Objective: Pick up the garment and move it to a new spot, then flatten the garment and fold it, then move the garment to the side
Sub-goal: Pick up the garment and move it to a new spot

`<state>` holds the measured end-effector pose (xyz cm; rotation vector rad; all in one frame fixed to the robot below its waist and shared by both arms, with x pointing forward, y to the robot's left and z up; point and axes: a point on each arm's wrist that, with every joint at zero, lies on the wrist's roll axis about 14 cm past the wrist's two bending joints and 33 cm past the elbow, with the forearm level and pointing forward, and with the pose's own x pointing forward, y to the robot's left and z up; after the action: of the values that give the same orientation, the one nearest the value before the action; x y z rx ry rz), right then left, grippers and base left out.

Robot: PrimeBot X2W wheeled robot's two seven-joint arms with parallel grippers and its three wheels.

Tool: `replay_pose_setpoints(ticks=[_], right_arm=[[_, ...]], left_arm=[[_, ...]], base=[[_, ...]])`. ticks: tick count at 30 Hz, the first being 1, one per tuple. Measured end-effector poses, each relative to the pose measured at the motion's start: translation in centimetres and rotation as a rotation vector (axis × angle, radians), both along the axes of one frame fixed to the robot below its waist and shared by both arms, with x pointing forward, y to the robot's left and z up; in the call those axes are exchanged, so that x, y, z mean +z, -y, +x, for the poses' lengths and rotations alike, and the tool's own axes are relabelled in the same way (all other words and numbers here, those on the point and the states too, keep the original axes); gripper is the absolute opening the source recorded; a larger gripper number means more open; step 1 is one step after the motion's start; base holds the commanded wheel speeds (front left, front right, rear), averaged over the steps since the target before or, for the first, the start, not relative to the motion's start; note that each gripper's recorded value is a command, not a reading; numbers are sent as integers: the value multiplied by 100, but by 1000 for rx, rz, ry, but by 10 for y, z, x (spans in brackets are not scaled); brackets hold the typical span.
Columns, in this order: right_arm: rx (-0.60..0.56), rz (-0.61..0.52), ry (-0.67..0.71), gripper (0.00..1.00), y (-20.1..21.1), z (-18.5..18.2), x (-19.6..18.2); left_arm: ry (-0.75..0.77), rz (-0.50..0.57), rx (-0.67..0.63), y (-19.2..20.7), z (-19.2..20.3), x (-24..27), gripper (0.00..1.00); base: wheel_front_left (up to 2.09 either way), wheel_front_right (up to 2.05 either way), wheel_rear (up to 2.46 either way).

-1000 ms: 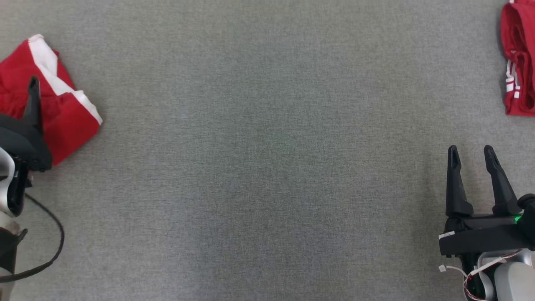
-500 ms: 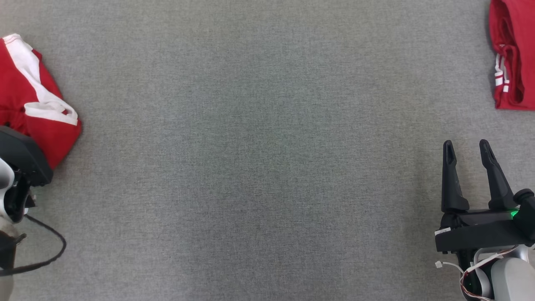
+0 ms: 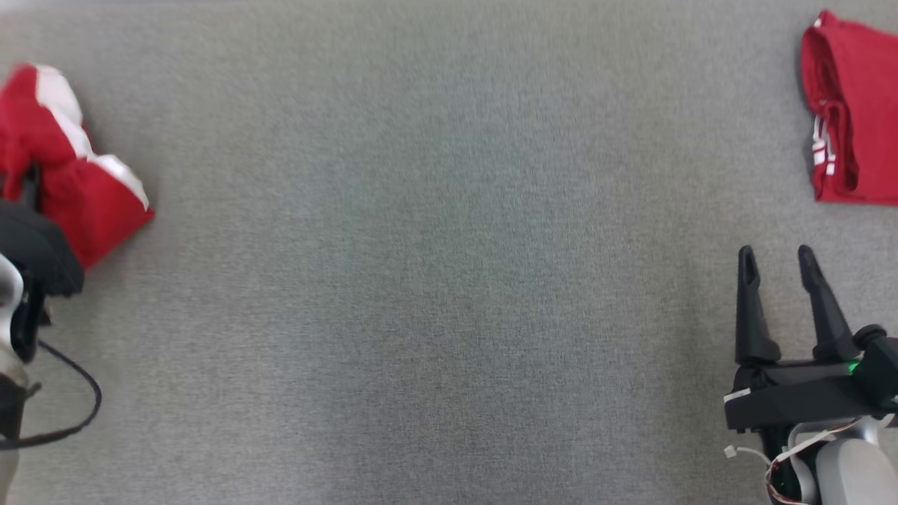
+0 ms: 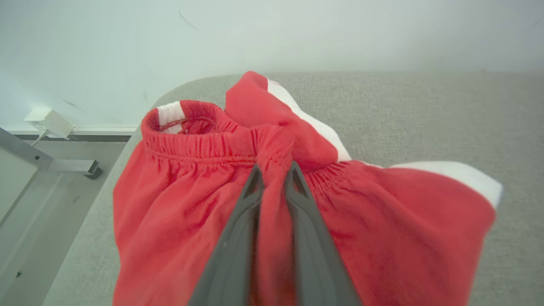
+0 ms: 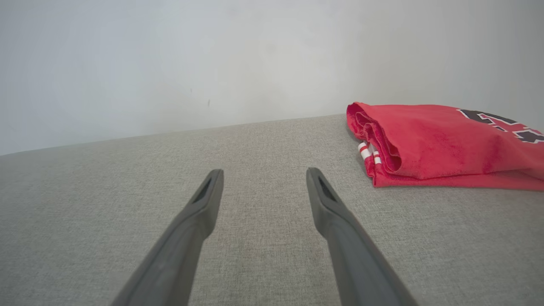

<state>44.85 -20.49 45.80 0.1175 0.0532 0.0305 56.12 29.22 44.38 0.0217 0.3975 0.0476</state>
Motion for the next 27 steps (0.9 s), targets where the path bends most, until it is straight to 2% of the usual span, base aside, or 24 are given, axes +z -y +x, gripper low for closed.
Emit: replay_pose_setpoints(ticks=[7,12,19,27], right_arm=[[13,36,35,100,-11,-9,14],[-3,59,63,100,-9,-21,24],[-89,68,78,100,16,-49,30],[-212,78,91,100,52,-86,35]], left_arm=[[274,47,-69,14,15,93,0],[444,50,-178,56,19,157,0],[623,-28,-415,164,14,225,0],[698,-161,-690,295,-21,262,0]], base=[[0,0,0],[0,0,0],[0,0,0],[0,0,0]])
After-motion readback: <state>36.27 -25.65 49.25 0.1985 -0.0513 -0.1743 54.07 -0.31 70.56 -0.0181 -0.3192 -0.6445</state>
